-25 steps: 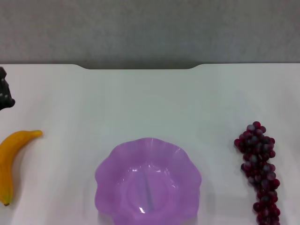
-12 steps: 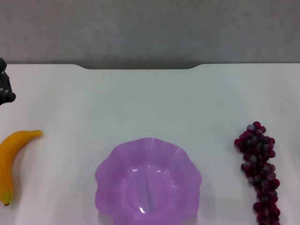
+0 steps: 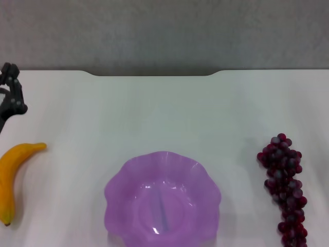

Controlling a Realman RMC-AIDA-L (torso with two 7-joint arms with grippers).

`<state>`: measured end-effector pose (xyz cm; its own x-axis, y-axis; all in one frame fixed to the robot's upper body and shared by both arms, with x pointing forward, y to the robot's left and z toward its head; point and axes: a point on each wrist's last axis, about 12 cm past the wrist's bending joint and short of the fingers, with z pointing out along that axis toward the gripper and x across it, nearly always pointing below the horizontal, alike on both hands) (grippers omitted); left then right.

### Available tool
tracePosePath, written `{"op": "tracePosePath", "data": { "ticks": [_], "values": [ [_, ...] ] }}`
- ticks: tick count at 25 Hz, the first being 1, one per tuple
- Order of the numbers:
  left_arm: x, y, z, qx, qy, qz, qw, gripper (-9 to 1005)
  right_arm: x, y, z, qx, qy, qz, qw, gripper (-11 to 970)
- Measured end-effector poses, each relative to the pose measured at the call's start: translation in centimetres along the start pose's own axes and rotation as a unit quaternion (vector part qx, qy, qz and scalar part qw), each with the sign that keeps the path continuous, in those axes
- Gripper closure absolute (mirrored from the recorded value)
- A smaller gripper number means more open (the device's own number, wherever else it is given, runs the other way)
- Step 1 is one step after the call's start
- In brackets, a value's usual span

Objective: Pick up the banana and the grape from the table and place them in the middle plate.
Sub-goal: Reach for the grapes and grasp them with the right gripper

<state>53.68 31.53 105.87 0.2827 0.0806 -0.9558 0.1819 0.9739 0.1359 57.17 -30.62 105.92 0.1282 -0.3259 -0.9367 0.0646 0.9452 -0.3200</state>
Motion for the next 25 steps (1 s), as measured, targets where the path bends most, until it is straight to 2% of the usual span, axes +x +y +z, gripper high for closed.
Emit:
{"op": "tracePosePath", "data": {
  "ticks": [6,8,13,22,25],
  "values": [
    [0.7,-0.1,-0.8,-0.009,0.024,0.024,0.999,817,0.4,0.4,-0.1,-0.012,0.016,-0.001,1.000,956],
    [0.8,-0.1,-0.9,-0.010,0.028,0.025,0.999,762,0.4,0.4,-0.1,-0.012,0.016,-0.001,1.000,956],
    [1.0,-0.1,-1.1,-0.010,0.034,0.026,0.999,671,0.1,0.6,0.2,-0.014,0.012,0.001,1.000,884],
    [1.7,-0.4,-1.3,-0.008,0.062,0.018,0.998,564,0.4,1.2,0.5,-0.022,0.039,0.015,0.999,579],
    [1.8,-0.4,-1.4,-0.008,0.067,0.018,0.998,426,0.3,1.3,0.6,-0.012,0.041,0.032,0.999,475]
  ]
}}
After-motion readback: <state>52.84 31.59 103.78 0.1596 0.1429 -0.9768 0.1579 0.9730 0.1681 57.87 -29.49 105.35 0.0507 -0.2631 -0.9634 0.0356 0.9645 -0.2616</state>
